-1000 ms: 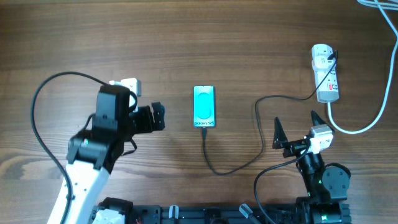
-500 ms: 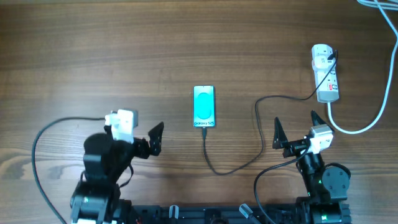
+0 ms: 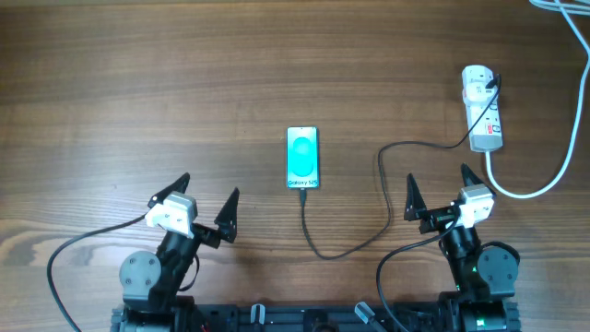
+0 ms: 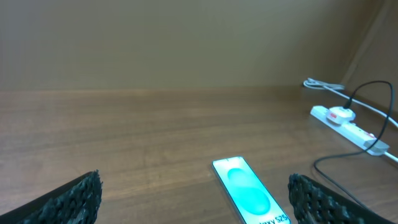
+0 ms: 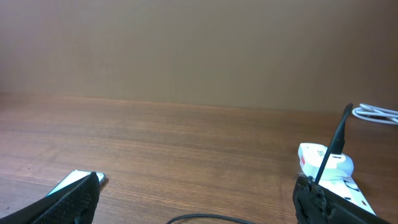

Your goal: Plug charger to phone and switch on socket

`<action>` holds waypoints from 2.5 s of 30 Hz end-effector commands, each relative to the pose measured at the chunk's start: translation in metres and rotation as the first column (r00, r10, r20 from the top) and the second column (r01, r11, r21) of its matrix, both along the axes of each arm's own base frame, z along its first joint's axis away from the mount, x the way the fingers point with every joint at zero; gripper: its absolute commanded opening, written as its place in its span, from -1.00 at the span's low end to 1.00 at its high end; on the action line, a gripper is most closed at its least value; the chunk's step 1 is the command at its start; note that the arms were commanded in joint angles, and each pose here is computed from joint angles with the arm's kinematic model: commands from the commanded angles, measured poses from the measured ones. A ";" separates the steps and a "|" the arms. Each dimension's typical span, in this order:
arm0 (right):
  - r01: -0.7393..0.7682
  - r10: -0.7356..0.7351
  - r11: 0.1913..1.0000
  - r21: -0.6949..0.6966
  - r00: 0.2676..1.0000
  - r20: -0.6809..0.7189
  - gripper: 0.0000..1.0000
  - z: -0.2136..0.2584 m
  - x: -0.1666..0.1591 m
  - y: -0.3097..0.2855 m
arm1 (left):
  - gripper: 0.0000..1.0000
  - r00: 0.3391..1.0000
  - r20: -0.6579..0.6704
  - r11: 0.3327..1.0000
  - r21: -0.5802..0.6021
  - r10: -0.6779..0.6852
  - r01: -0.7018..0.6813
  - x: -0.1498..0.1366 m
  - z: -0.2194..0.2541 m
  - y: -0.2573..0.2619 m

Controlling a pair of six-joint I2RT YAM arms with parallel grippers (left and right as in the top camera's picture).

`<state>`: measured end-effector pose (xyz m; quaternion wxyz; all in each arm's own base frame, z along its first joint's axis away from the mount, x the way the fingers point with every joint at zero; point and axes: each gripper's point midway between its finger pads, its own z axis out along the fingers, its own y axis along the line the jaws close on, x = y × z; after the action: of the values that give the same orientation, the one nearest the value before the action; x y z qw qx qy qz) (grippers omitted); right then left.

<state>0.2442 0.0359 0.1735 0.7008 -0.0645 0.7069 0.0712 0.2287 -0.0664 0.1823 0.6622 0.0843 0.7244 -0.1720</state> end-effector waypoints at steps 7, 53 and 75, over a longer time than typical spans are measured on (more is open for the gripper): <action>0.009 -0.009 1.000 -0.007 1.000 0.015 0.99 0.003 0.000 -0.001 | 1.00 0.995 -0.018 0.992 -0.082 0.095 -0.096 0.011 -0.020 0.015; 0.009 -0.009 1.000 -0.007 1.000 0.015 1.00 0.003 0.000 -0.001 | 1.00 0.945 0.031 0.939 0.112 0.325 -0.326 0.017 -0.026 0.062; 0.009 -0.009 1.000 -0.007 1.000 0.015 0.99 0.003 0.000 -0.001 | 1.00 0.944 0.017 0.942 0.069 0.329 -0.329 0.017 -0.025 0.062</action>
<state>0.2442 0.0359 0.1735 0.7008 -0.0645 0.7069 0.0712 0.2461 -0.0035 0.1594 0.6801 -0.0116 0.7325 -0.0282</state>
